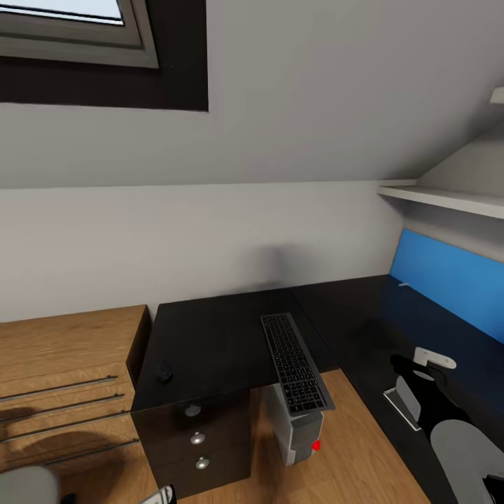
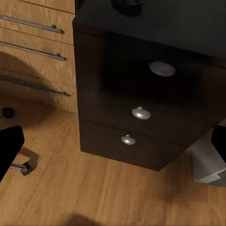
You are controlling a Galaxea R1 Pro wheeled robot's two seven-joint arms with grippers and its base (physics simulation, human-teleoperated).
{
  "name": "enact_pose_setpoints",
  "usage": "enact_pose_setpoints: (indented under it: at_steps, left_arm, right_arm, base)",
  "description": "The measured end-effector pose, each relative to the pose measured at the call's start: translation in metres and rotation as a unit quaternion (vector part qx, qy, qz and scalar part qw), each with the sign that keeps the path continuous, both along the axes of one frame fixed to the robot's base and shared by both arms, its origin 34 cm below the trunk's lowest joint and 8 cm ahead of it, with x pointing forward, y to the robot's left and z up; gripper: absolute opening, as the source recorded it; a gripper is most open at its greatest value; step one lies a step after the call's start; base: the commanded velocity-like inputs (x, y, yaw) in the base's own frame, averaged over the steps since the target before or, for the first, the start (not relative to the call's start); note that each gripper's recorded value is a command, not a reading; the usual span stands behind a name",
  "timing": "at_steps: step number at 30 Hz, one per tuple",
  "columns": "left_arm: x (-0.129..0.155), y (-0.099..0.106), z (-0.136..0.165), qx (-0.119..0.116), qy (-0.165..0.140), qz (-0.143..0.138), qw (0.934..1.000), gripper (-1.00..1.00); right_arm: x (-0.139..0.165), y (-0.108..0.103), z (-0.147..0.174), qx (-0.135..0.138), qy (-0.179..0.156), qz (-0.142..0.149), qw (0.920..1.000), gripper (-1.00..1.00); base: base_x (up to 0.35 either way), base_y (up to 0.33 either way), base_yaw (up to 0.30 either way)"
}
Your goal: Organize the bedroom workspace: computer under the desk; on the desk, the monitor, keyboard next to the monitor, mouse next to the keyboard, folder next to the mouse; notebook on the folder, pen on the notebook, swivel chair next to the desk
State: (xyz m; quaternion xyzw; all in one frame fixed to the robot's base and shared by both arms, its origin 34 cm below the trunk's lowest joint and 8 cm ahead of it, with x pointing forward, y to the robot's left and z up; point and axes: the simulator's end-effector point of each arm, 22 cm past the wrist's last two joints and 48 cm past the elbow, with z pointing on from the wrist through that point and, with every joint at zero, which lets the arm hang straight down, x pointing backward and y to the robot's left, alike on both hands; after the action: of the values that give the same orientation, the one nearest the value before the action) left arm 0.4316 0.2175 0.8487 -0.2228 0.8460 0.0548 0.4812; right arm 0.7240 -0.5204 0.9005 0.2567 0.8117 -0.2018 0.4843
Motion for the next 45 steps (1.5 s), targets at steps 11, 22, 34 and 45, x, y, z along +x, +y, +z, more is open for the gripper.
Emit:
enact_pose_setpoints:
  at_steps: [11, 22, 34, 45]
  left_arm:
    - [0.002, 0.001, -0.014, 0.000, -0.001, 0.001, 1.0000, 1.00]
    - [0.003, 0.003, -0.030, 0.004, 0.001, 0.003, 1.0000, 1.00]
    - [0.003, 0.005, -0.049, 0.007, 0.003, 0.004, 1.0000, 1.00]
    - [0.004, 0.004, -0.065, 0.006, 0.004, 0.003, 1.0000, 1.00]
  right_arm:
    - [0.001, -0.001, -0.015, 0.000, 0.002, -0.002, 1.0000, 1.00]
    - [-0.010, -0.029, -0.025, -0.009, 0.008, -0.035, 0.9993, 1.00]
    - [-0.013, -0.035, -0.044, 0.000, 0.025, -0.043, 0.9988, 1.00]
    - [-0.012, -0.035, -0.060, 0.001, 0.028, -0.043, 0.9987, 1.00]
  base:
    - [0.000, 0.000, 0.000]
    - [0.000, 0.000, 0.000]
    - [0.000, 0.000, 0.000]
    - [0.000, 0.000, 0.000]
